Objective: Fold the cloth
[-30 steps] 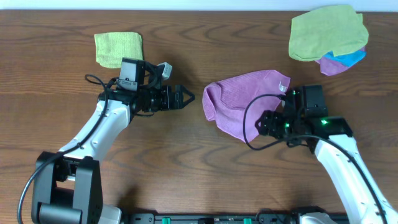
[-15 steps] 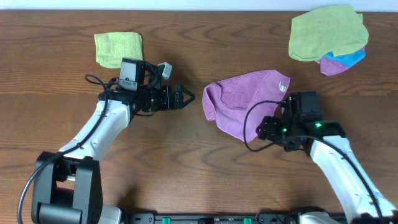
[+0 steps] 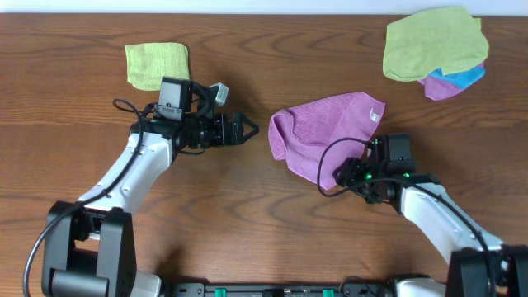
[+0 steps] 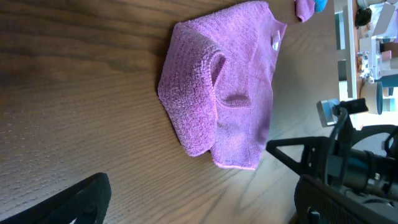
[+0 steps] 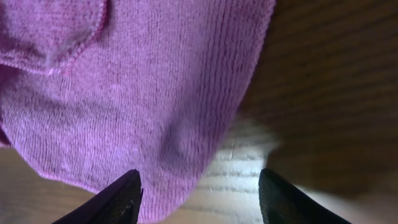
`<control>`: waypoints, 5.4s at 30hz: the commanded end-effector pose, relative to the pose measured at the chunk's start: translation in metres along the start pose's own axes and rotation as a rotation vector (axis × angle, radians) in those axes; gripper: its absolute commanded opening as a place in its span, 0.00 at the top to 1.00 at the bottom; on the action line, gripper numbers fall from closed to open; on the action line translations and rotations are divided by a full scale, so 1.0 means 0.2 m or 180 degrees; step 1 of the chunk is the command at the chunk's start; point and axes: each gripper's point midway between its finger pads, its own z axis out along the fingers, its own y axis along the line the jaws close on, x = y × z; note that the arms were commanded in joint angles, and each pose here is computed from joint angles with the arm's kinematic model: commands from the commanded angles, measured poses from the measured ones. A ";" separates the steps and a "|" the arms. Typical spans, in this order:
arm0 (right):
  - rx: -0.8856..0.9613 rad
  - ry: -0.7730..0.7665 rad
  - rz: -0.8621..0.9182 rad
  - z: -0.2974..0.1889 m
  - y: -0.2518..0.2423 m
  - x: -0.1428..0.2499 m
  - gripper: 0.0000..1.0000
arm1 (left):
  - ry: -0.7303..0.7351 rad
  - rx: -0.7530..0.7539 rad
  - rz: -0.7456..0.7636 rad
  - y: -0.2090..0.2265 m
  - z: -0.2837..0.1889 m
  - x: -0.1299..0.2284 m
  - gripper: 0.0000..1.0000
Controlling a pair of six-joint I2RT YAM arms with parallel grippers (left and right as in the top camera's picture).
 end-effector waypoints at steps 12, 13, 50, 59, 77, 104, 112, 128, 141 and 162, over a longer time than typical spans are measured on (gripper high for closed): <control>-0.0082 0.0081 -0.0037 0.09 0.00 -0.03 0.99 | -0.0024 0.0048 -0.0061 -0.03 0.00 -0.04 0.05; -0.0057 0.0057 -0.0058 0.07 0.00 -0.04 0.99 | -0.0023 0.0047 -0.0065 -0.03 0.00 -0.04 0.05; 0.0633 0.0413 0.0070 -0.22 -0.19 0.16 0.34 | 0.0168 -0.0049 -0.0214 0.01 0.00 0.05 0.05; 0.0402 0.0249 0.0265 -0.09 -0.21 0.18 0.67 | 0.0199 -0.0059 -0.0244 0.01 0.00 0.06 0.05; 0.0377 -0.0349 -0.0616 -0.21 -0.03 -0.15 0.99 | 0.0412 -0.0028 -0.0022 -0.11 0.10 0.16 0.05; 0.0012 -0.0259 -0.2182 0.25 0.54 -0.26 0.63 | 0.0428 -0.0036 -0.0057 -0.11 0.10 0.17 0.05; -0.0004 -0.0315 -0.2238 0.18 0.66 -0.34 0.47 | 0.0427 -0.0037 -0.0056 -0.11 0.10 0.17 0.05; 0.0119 -0.0825 -0.1964 -0.13 0.72 -0.49 0.37 | 0.0427 -0.0037 -0.0054 -0.11 0.10 0.17 0.04; 0.0366 -0.0386 -0.1573 -0.12 0.56 -0.36 0.36 | 0.0423 -0.0046 -0.0053 -0.11 0.10 0.17 0.05; 0.0387 -0.0158 -0.0922 0.15 0.49 -0.34 0.39 | 0.0421 -0.0049 -0.0052 -0.11 0.10 0.17 0.05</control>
